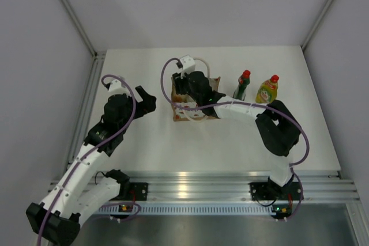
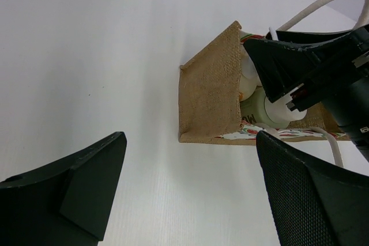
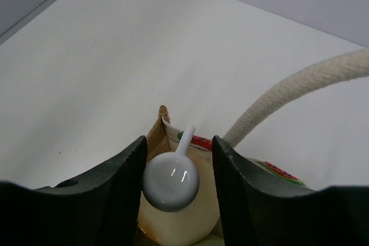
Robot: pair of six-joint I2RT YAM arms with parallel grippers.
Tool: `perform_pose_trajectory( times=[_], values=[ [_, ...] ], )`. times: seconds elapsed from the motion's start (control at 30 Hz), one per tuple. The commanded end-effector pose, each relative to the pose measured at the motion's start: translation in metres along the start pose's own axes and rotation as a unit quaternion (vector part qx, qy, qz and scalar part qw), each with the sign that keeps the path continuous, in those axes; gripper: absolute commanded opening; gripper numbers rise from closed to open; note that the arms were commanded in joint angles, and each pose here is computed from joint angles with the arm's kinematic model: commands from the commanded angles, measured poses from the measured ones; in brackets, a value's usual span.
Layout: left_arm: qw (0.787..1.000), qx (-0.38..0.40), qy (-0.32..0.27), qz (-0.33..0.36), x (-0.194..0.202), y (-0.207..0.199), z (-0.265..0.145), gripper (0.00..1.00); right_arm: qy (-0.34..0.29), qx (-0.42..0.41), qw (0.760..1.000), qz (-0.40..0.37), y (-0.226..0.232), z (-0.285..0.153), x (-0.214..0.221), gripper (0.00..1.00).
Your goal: Take the personal care products out of the canvas bag
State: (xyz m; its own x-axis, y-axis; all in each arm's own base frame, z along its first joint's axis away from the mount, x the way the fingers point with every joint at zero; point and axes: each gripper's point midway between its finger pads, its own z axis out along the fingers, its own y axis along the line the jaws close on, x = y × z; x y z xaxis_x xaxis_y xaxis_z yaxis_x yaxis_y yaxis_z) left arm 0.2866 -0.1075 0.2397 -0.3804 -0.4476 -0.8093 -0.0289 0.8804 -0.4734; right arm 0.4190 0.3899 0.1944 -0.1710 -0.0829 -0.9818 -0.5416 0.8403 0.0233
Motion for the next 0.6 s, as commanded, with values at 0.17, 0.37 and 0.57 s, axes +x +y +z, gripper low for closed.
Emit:
perform_pose_trajectory(
  times=[0.17,0.37,0.57],
  values=[
    [1.0,0.01,-0.016,-0.003,-0.008,-0.006,0.003,0.98,-0.045,0.003,0.999,0.005,0.007,0.01,-0.018,0.39],
    [1.0,0.012,-0.012,-0.001,-0.007,-0.008,0.004,0.98,-0.044,0.003,0.999,0.001,0.006,0.011,-0.013,0.22],
    [1.0,0.012,-0.014,0.0,-0.008,-0.007,0.003,0.98,-0.072,-0.004,0.997,0.011,0.008,0.002,-0.034,0.0]
  ],
)
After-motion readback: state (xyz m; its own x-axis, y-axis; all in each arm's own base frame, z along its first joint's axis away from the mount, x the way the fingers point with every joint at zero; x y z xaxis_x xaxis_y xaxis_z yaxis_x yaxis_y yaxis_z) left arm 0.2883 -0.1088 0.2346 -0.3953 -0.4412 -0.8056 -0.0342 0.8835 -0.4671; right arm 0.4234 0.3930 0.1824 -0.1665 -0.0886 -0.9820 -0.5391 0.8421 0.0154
